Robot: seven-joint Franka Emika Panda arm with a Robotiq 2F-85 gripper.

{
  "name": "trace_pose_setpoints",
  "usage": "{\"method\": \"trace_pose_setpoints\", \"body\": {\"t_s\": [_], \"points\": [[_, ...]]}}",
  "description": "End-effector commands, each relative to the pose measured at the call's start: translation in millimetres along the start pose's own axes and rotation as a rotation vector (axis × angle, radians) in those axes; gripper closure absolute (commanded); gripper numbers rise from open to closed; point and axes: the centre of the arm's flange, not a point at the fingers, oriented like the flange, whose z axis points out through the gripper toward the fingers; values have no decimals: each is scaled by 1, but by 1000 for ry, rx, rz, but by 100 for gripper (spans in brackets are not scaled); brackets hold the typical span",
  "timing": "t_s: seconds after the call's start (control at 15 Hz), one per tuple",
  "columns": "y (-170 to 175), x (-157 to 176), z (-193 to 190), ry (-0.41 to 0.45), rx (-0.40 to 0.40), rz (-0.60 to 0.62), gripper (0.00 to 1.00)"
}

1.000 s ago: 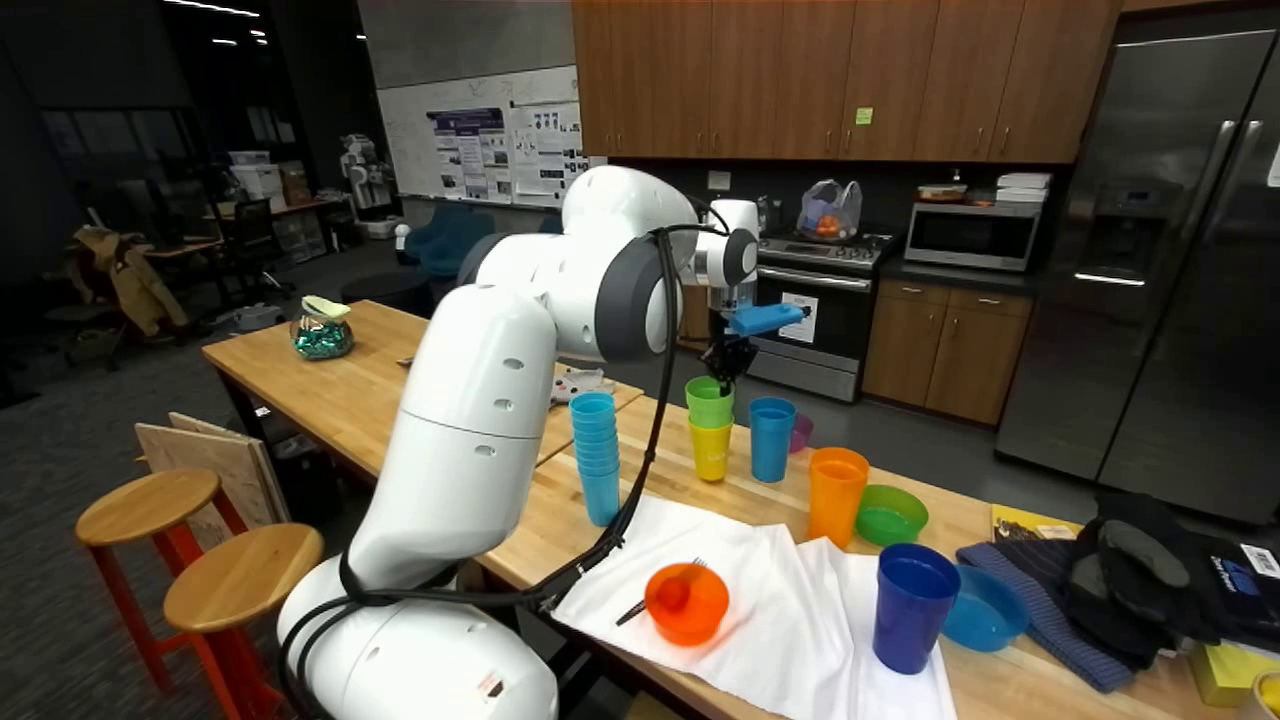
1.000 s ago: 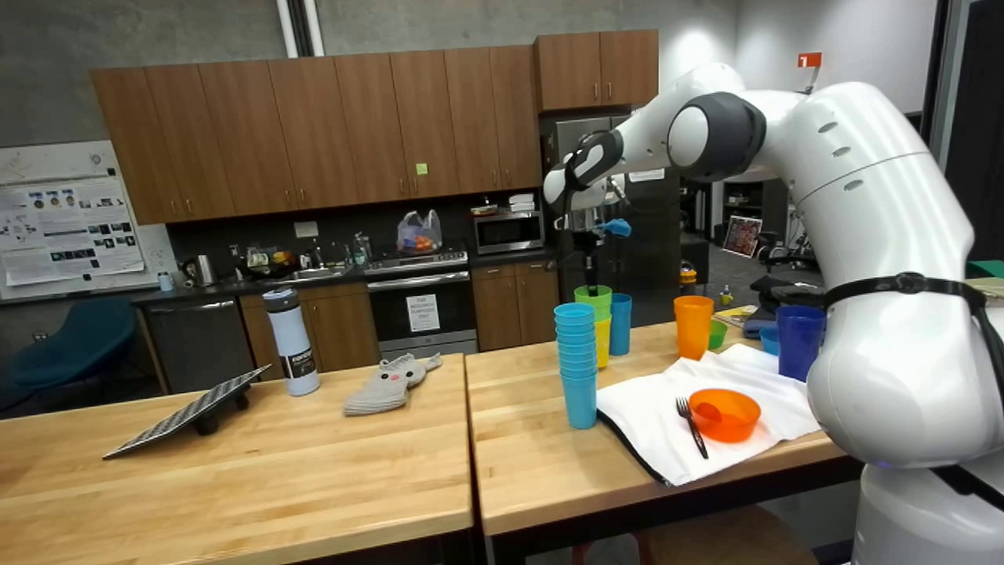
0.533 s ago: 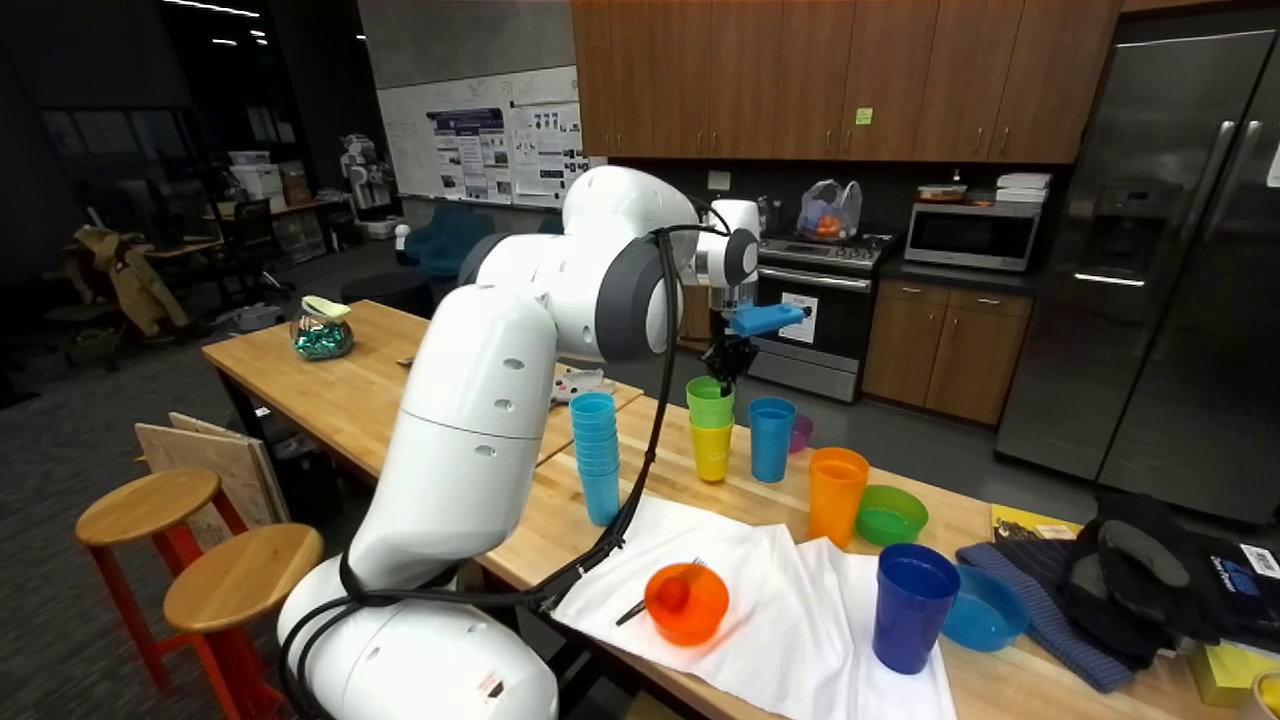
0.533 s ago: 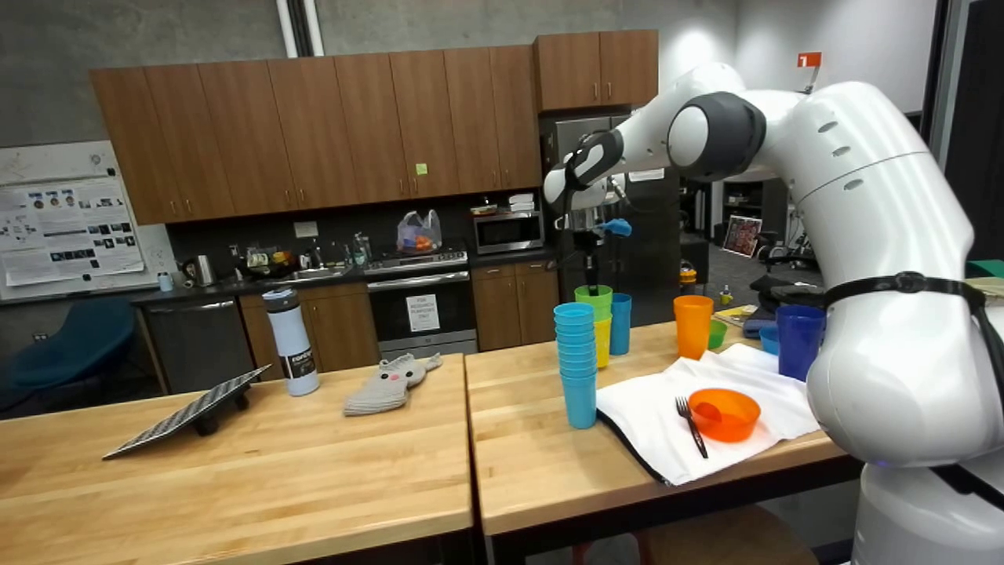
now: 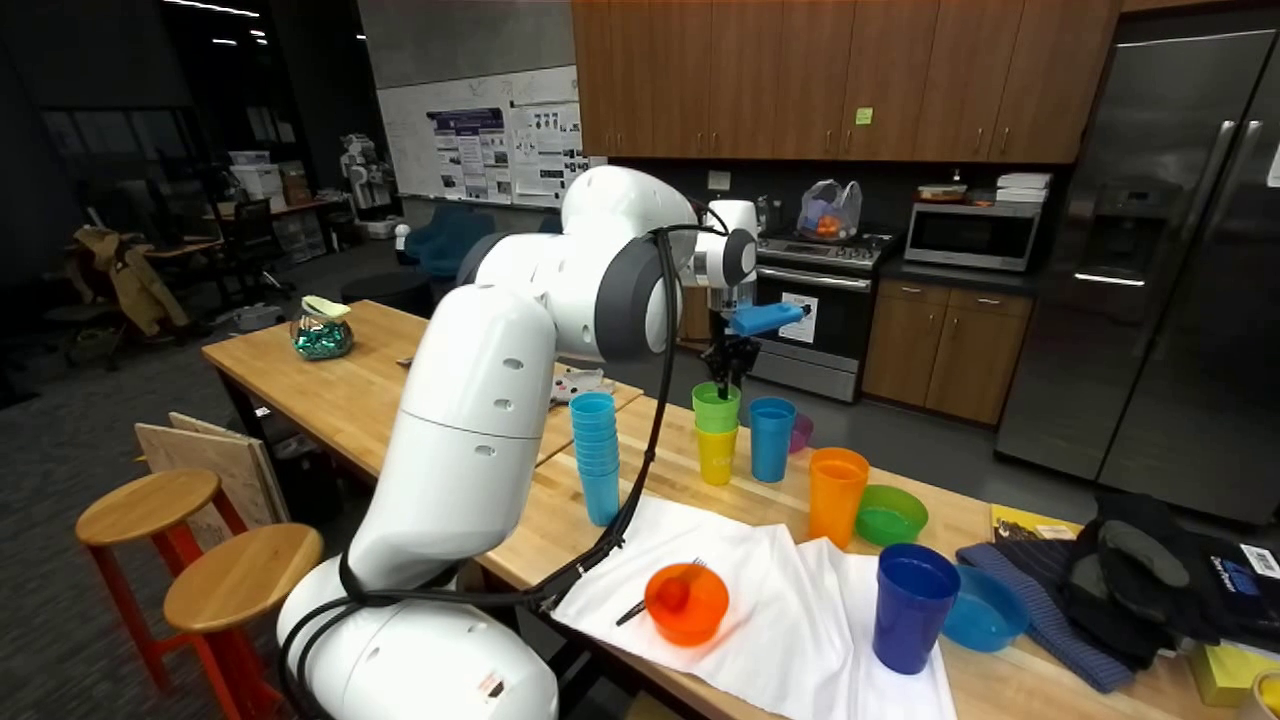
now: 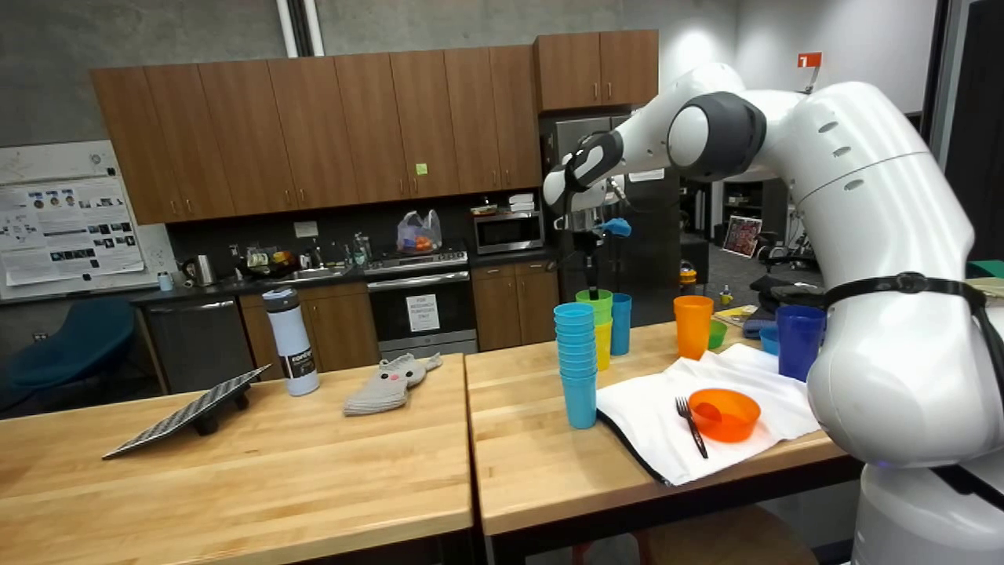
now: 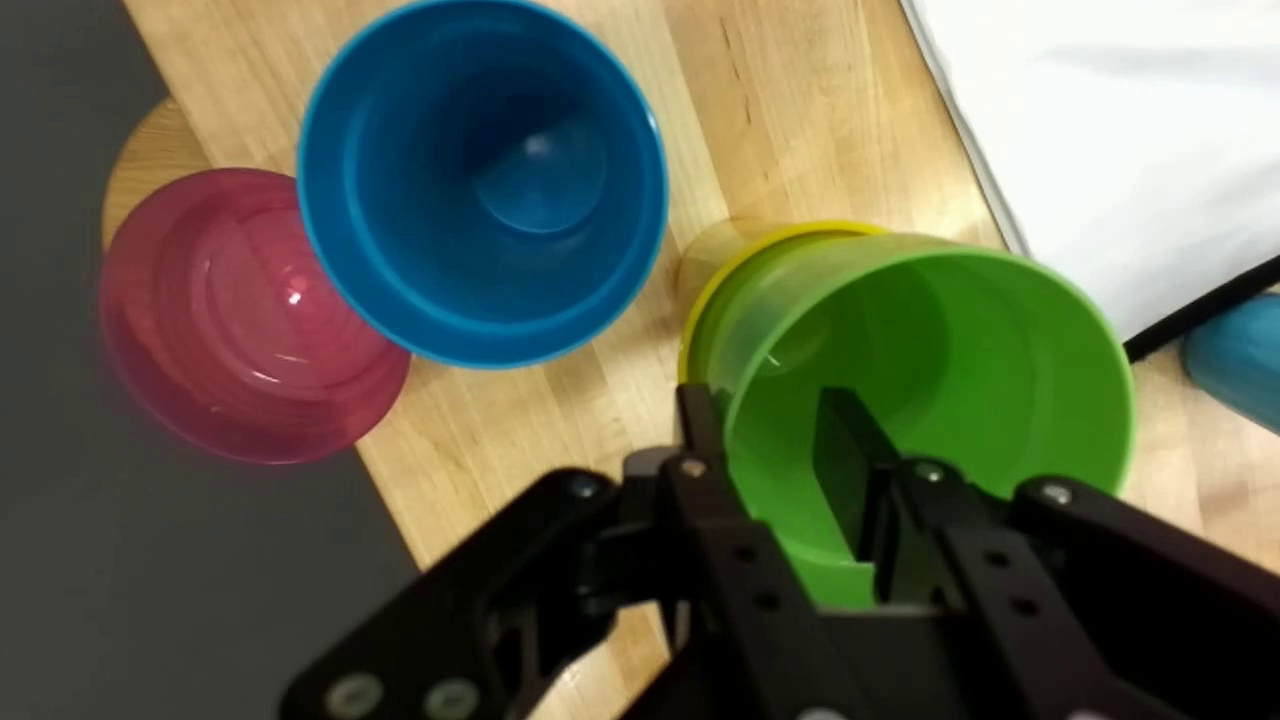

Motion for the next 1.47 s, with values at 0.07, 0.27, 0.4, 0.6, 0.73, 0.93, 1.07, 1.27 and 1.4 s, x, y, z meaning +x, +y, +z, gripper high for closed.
{"method": "trace_pose_setpoints", "body": {"t_s": [0.07, 0.27, 0.4, 0.6, 0.73, 0.93, 1.07, 1.27, 1.4], "points": [[0, 0, 0, 0, 0, 0, 67], [4, 8, -9, -4, -13, 19, 37], [7, 17, -23, 14, -24, 37, 24], [5, 32, -43, 38, -41, 76, 5], [2, 46, -56, 50, -50, 118, 0], [-5, 65, -69, 71, -56, 194, 0], [-13, 53, -60, 64, -64, 150, 0], [-14, 53, -56, 61, -59, 148, 0], [-11, 49, -55, 60, -58, 153, 0]]}}
